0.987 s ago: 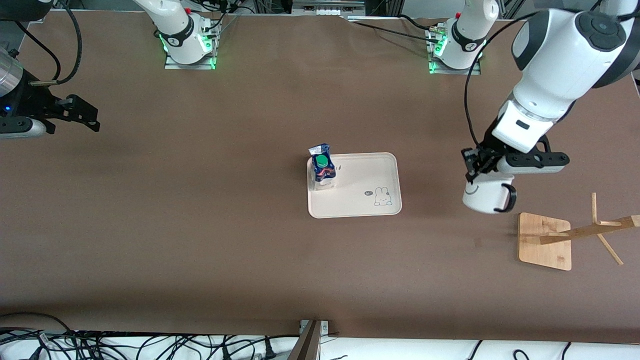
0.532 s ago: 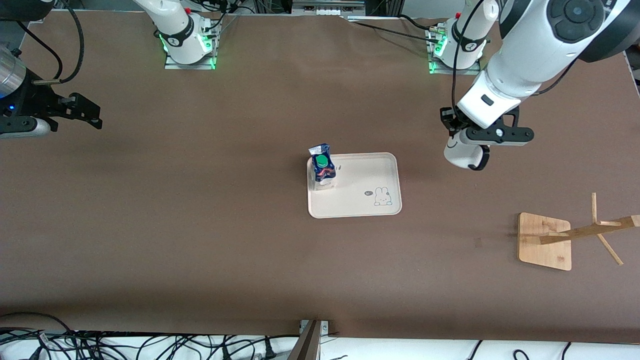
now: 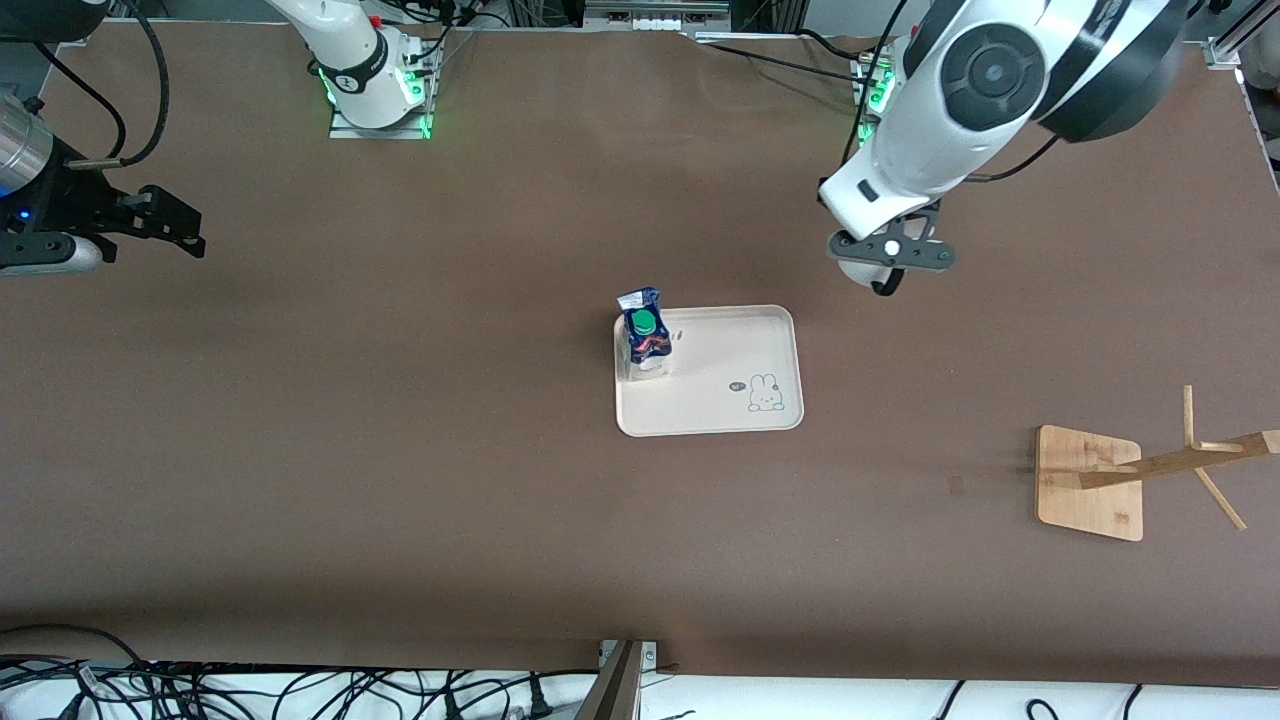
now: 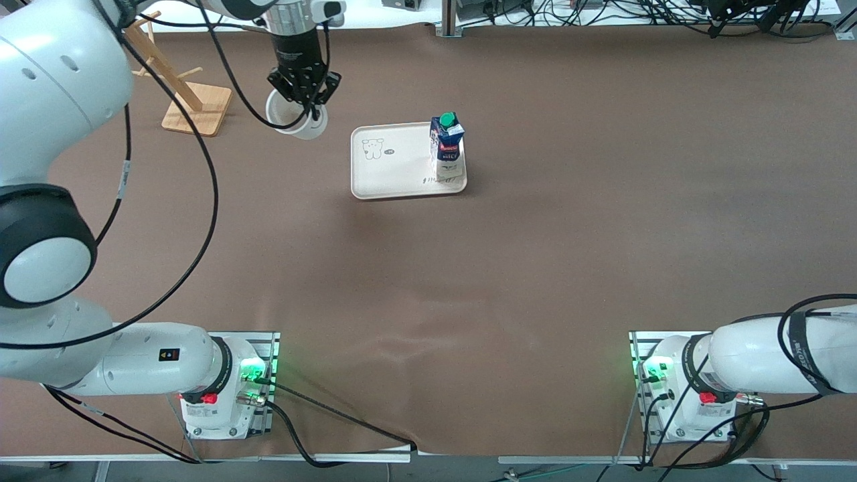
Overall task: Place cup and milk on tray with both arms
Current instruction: 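Carry the mug over the tray and lower it beside the carton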
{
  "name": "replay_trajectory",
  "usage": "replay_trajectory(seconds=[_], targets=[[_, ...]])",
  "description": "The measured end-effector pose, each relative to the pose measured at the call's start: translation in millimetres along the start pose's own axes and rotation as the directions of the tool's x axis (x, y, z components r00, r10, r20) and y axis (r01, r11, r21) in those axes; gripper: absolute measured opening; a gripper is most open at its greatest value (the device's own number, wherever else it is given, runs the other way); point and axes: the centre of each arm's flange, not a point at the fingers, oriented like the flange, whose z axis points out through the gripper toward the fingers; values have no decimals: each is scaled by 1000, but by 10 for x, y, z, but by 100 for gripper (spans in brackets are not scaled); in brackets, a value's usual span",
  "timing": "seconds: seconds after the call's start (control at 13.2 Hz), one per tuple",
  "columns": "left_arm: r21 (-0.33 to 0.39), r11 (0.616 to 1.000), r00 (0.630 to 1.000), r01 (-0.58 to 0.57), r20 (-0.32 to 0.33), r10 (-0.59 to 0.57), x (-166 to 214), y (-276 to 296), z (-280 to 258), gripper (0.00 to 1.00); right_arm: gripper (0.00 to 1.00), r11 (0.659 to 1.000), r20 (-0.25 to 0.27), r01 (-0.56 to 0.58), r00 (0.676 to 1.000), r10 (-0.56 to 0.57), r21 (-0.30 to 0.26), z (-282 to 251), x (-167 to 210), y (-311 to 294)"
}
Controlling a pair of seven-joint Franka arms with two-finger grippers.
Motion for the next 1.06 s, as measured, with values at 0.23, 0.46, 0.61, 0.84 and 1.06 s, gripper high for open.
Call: replay_trajectory(seconds=[0.23,0.46,0.61,0.84,1.06], targets=[[-56,994,990,98,111,-91,605,-44,388,8,100,1000,0,0,1000,0,0,0,0,0],[-78,988,976,134,181,-118,1168,200,880,8,100,1000,0,0,1000,0,0,1,-1,1],[-48,988,971,145,198,-132,1360,449,1193,8,100,1000,0,0,1000,0,0,1,0,1],[49,986,973,160,160,-166,1493,870,1726,8,100,1000,1,0,1000,0,0,2,-1,1],[127,977,973,172,134,-189,1529,1141,2205,8,100,1000,1,-1,1000,1,0,2,-1,3]])
